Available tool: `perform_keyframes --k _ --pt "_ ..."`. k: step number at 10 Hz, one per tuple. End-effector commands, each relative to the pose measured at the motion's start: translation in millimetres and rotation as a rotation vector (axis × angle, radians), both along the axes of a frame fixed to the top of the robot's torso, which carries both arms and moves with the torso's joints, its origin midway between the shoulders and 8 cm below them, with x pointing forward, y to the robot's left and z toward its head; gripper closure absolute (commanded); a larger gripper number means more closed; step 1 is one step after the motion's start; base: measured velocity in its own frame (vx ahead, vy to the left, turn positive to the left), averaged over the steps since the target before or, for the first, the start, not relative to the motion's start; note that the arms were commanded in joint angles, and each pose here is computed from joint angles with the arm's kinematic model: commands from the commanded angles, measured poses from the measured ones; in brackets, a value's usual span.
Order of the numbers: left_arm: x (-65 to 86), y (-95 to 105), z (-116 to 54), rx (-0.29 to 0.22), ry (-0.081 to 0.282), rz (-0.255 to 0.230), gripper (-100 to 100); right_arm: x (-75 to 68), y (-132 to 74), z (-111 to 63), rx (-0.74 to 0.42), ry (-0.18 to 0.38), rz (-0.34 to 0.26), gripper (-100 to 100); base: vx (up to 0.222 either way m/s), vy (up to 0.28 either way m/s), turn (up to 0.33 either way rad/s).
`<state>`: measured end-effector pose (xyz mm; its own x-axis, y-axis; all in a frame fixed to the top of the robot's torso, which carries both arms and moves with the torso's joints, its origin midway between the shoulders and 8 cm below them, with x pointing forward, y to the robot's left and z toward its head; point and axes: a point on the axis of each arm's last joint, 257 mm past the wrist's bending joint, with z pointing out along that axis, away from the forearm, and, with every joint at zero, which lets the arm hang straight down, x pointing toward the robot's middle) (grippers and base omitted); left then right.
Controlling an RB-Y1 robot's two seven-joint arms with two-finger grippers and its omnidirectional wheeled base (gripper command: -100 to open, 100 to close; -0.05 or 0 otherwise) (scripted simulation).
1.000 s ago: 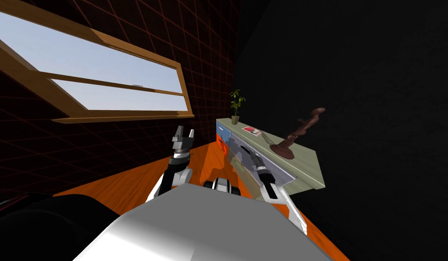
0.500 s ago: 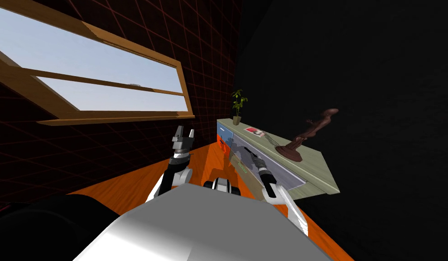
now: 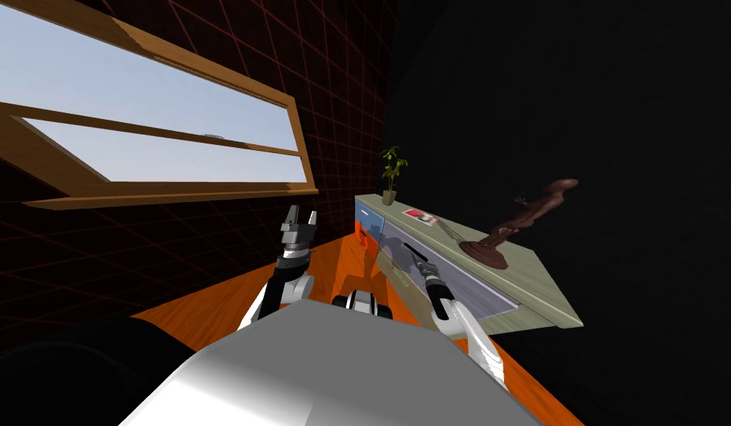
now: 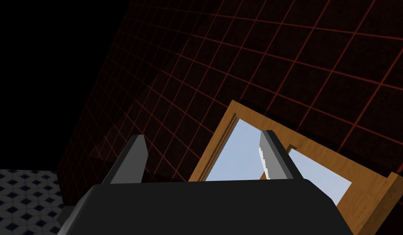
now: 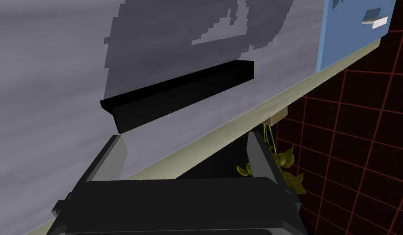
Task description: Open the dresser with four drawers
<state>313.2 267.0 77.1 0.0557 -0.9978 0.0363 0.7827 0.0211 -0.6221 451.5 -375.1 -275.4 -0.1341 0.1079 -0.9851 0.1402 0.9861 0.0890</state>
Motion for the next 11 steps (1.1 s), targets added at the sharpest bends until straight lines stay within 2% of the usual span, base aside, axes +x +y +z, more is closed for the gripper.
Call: perform_keyframes --k 1,2,3,4,5,6,7,8,10,11 --pt "0.0 0.0 0.0 0.0 0.0 0.0 0 -2.7 -26.1 -19.0 -0.123 0.065 -0.05 -100 0.041 0.124 -0.033" --pt "0.0 0.0 0.0 0.0 0.0 0.0 0 -3.4 -27.1 -21.0 -0.14 0.071 -0.05 -100 0.031 0.104 -0.029" --pt "0.0 0.0 0.0 0.0 0.0 0.0 0 -4.9 -44.5 -27.3 -0.216 0.104 -0.078 -100 0.061 0.125 -0.033" --pt "0.0 0.0 0.0 0.0 0.0 0.0 0 -6.5 -46.4 -31.6 -0.226 0.114 -0.079 -100 0.05 0.094 -0.041" --pt "0.0 0.0 0.0 0.0 0.0 0.0 0 -9.0 -64.6 -37.6 -0.303 0.148 -0.108 -100 0.044 0.113 -0.03" --pt "0.0 0.0 0.0 0.0 0.0 0.0 0 -10.1 -66.0 -40.4 -0.311 0.155 -0.109 -100 0.038 0.098 -0.03" --pt "0.0 0.0 0.0 0.0 0.0 0.0 0 -13.3 -84.5 -45.3 -0.39 0.19 -0.136 -100 0.044 0.111 -0.034" --pt "0.0 0.0 0.0 0.0 0.0 0.0 0 -14.3 -85.5 -47.3 -0.396 0.195 -0.136 -100 0.04 0.103 -0.018" --pt "0.0 0.0 0.0 0.0 0.0 0.0 0 -20.2 -119.2 -51.2 -0.549 0.255 -0.181 -100 0.061 0.133 -0.043" --pt "0.0 0.0 0.0 0.0 0.0 0.0 0 -23.3 -123.1 -55.5 -0.559 0.269 -0.188 -100 0.043 0.118 -0.034"
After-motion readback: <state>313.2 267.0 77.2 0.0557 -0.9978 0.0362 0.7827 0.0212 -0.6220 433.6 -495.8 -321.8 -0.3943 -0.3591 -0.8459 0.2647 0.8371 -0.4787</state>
